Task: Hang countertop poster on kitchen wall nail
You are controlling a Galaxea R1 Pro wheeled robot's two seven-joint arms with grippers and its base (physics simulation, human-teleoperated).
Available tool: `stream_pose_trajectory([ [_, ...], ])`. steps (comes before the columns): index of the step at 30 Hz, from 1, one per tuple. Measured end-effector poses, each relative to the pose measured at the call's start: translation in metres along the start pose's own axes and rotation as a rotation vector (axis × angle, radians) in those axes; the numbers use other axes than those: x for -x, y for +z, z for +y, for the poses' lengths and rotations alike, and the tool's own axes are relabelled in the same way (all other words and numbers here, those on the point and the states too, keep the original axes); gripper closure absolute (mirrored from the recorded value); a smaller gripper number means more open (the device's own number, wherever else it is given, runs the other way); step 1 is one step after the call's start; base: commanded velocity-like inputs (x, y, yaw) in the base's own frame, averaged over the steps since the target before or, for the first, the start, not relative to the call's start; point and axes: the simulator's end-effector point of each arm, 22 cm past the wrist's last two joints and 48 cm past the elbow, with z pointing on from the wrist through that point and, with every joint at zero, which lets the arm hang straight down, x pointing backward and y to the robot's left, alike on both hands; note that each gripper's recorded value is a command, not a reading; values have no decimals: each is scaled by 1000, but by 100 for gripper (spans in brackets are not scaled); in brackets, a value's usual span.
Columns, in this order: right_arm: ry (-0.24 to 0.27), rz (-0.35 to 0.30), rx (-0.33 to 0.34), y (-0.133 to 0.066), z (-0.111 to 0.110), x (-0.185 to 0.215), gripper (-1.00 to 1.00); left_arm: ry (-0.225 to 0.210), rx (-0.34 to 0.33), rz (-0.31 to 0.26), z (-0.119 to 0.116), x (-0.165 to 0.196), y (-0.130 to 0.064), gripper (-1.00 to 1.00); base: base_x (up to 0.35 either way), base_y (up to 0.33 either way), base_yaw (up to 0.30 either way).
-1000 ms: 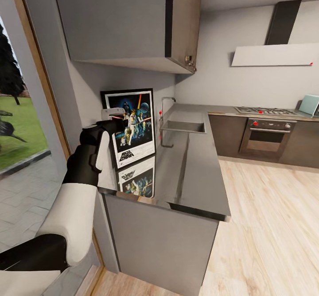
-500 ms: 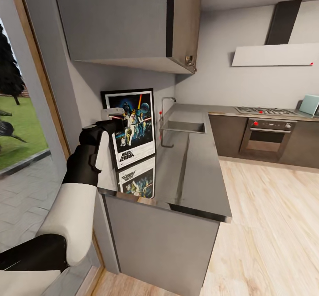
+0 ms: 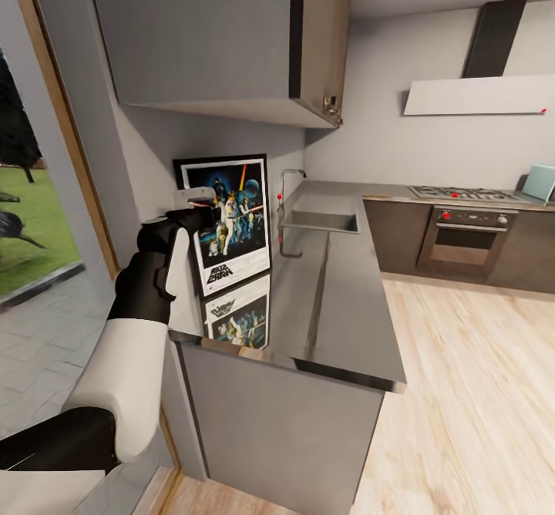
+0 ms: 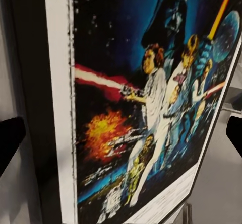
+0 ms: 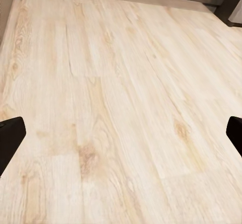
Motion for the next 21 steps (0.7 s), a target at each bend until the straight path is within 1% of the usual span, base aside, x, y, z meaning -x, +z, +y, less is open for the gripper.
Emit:
stream_pose_trajectory([
  [6, -1, 0, 1, 0, 0, 0, -100, 0, 2, 0, 1, 0, 0, -100, 59, 0, 0],
  [21, -1, 5, 3, 0, 1, -2, -100, -7, 13, -7, 5, 3, -1, -100, 4, 0, 0],
])
